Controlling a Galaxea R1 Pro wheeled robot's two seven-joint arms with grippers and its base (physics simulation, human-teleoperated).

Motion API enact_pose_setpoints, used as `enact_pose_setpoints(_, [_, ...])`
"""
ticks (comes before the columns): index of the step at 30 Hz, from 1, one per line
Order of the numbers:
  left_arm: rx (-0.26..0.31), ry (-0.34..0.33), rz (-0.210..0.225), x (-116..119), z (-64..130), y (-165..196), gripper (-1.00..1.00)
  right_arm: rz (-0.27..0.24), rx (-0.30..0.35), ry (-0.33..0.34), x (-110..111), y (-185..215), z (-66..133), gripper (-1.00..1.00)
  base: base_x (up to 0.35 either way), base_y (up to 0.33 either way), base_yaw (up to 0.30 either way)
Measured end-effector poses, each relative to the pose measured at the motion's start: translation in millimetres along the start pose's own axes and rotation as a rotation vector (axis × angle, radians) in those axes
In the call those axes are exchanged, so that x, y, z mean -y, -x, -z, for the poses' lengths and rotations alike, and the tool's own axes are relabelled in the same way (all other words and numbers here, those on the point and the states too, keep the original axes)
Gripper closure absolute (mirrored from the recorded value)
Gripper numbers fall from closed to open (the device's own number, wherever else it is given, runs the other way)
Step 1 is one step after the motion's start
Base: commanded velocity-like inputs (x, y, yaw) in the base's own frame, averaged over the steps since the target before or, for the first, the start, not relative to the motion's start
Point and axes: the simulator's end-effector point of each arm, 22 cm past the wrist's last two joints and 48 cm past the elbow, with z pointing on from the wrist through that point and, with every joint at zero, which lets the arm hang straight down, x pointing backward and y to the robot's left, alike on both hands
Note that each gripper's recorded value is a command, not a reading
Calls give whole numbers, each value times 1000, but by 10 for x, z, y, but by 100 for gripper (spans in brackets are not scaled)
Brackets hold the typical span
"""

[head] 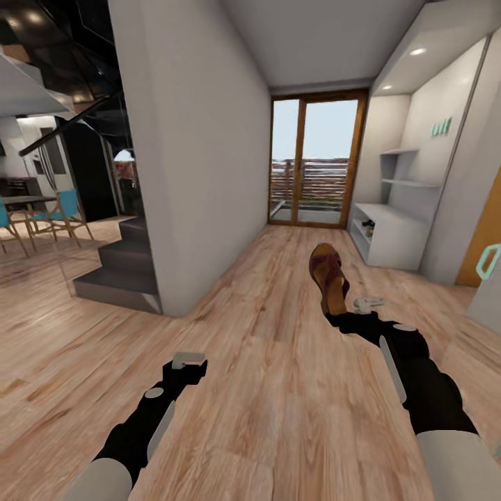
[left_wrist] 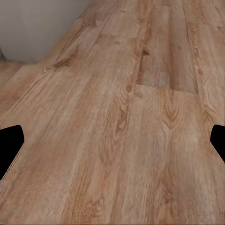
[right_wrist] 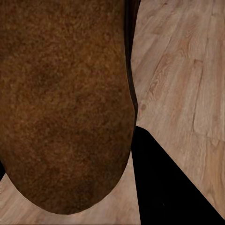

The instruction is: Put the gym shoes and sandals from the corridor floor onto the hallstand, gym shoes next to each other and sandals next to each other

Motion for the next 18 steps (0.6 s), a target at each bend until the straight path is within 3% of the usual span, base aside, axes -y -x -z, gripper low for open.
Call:
enact_pose_setpoints(6, [-1, 0, 0, 0, -2, -4, -100, 2, -1, -1, 4, -5, -4, 100, 125, -51, 289])
enact_pose_setpoints(18, [-1, 0, 0, 0, -2, -5, -100, 3, -1, -2, 6, -4, -5, 100, 5, -2, 289])
